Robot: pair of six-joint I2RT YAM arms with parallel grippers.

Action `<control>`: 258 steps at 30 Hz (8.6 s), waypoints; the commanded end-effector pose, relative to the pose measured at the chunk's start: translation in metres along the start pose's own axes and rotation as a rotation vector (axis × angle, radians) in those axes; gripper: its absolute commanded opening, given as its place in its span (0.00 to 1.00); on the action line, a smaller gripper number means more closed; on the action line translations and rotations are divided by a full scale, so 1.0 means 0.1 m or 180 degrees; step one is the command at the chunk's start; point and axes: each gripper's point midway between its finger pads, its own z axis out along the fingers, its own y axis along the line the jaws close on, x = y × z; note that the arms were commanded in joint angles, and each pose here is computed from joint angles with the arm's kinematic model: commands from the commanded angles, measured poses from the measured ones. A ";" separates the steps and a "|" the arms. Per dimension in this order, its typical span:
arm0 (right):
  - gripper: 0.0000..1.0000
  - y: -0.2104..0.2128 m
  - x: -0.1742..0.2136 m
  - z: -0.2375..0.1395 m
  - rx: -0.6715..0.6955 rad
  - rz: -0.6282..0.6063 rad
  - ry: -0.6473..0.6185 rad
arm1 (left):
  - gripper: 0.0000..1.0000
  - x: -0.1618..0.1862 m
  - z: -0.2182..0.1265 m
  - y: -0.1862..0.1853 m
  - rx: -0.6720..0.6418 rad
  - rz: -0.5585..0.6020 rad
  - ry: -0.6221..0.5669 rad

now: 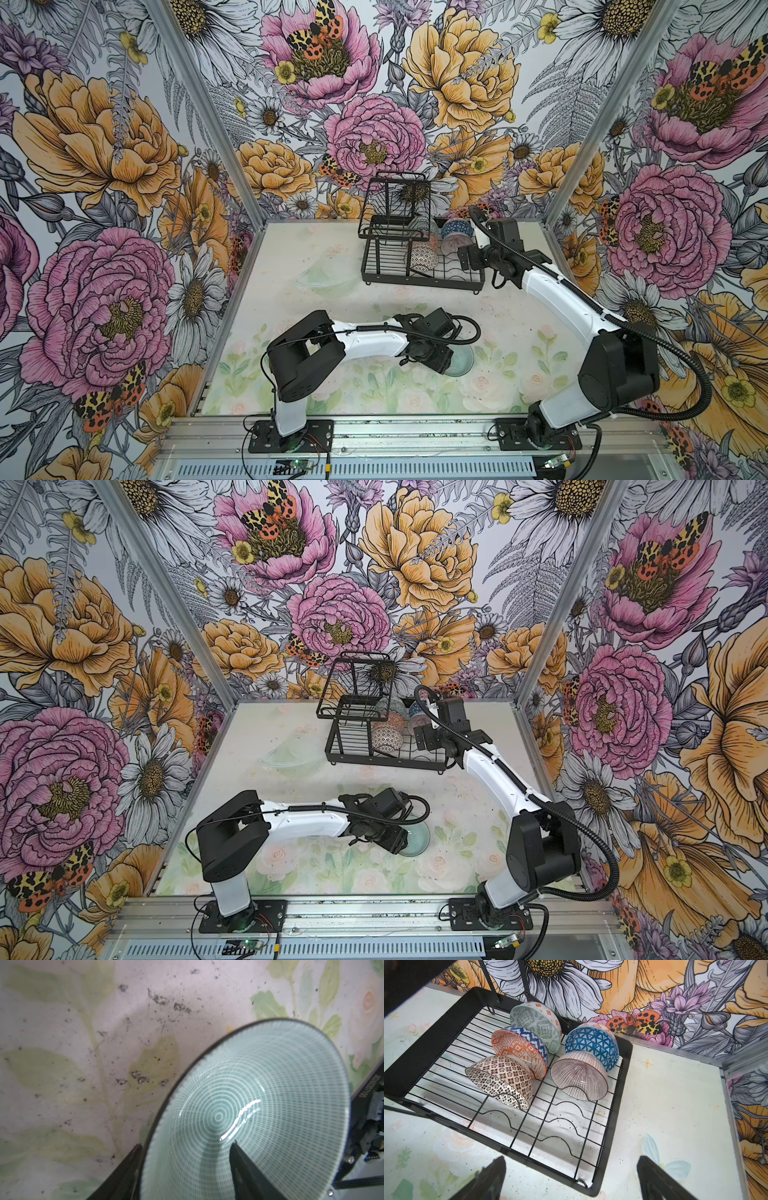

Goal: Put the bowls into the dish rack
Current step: 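Lower the open left gripper onto the rim of the pale green bowl, then close the left gripper on the rim and lift the pale green bowl, then carry the pale green bowl toward the rack while the right gripper reaches to grasp it, then close the right gripper on the pale green bowl while the left gripper opens, then lower the pale green bowl with the right gripper into the rack beside the purple-striped bowl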

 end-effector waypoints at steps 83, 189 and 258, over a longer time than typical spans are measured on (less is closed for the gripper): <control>0.96 0.85 -0.02 -0.82 -0.0980 0.0457 -0.0527 | 0.00 -2.10 -2.10 0.77 -0.0519 -0.0523 -0.2925; 0.00 -0.16 -0.36 0.61 0.0953 -0.2291 -0.1719 | 0.99 -1.37 -2.50 1.41 -0.0997 -0.0082 -0.1895; 0.01 -0.05 0.55 1.26 0.0090 -0.2808 -0.0756 | 0.99 -1.34 -2.42 1.41 -0.0959 0.0007 -0.1810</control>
